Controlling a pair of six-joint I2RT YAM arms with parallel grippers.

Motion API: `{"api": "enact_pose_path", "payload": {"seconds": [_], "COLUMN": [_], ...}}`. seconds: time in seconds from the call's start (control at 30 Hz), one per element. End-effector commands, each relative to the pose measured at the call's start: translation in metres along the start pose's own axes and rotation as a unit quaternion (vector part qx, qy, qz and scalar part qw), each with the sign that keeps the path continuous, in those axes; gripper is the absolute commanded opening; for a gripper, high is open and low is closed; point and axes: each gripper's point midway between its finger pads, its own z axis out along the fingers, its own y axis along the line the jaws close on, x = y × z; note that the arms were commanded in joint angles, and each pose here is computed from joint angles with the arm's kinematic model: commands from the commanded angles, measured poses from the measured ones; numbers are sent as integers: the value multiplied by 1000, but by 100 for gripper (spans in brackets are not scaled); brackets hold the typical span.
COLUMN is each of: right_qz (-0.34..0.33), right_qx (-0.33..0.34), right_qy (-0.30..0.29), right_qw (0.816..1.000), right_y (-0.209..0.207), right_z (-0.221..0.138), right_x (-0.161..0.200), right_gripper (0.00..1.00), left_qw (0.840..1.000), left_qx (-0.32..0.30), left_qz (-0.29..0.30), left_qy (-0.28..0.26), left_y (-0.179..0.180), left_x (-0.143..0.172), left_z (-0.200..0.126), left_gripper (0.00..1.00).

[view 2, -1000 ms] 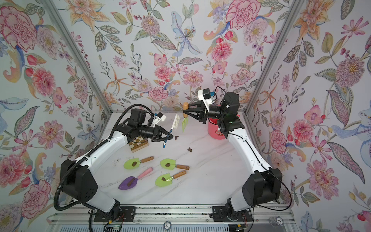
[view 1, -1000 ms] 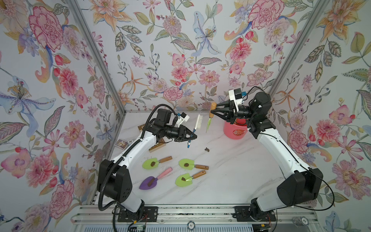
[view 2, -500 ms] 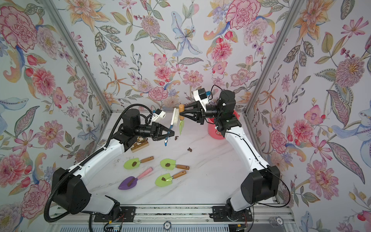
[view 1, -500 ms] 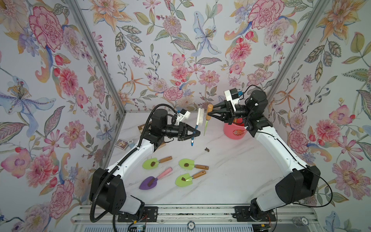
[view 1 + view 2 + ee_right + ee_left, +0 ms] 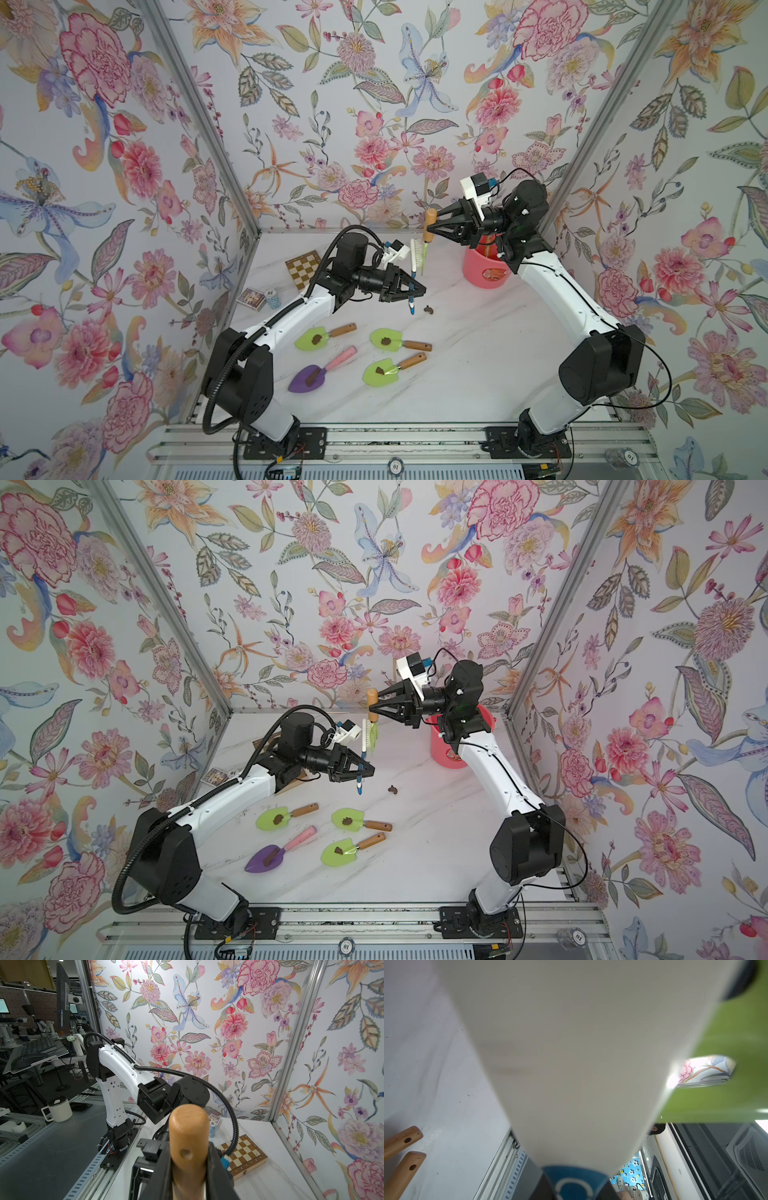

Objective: Brush the soil off the hand trowel and place it into the bucket
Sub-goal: Brush off the soil from the hand trowel, then place the hand trowel in the bucket.

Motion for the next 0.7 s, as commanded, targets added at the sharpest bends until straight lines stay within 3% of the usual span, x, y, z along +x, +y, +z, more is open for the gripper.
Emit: {"api": "enact_pose_path", "payload": {"seconds": [0.0,0.2,0.33,0.47,0.5,0.53,0.63,0.67], "right_qz": [-39,-4,13,45,54,62,79,81], "right_qx": [4,162,322,521,567,623,696,710], "right_qy": [-9,-34,-44,-22,-14,-4,10,11], "right_qw": [999,986,946,852,822,780,714,699], "right_y": [3,-47,-94,-145,-156,-168,-186,-190], "right_z": [-4,-50,-104,-179,-198,-225,-273,-284], "right_x": [-24,-33,-25,-2,6,17,49,56], "right_gripper": [0,0,0,5,5,4,4,4], "left_qw": [998,991,990,982,980,978,968,965], "left_qx": [-44,-131,-141,-174,-182,-191,-224,-233], "left_qz": [-1,-7,-4,-1,3,9,25,30], "left_qy": [38,19,-31,-69,-79,-89,-111,-116], "left_y": [32,85,94,106,107,106,106,105], "left_x": [10,-15,-46,-67,-72,-77,-87,-90], "left_z": [13,21,20,9,6,2,-8,-10], "left_gripper": [0,0,0,0,0,0,0,0]}}
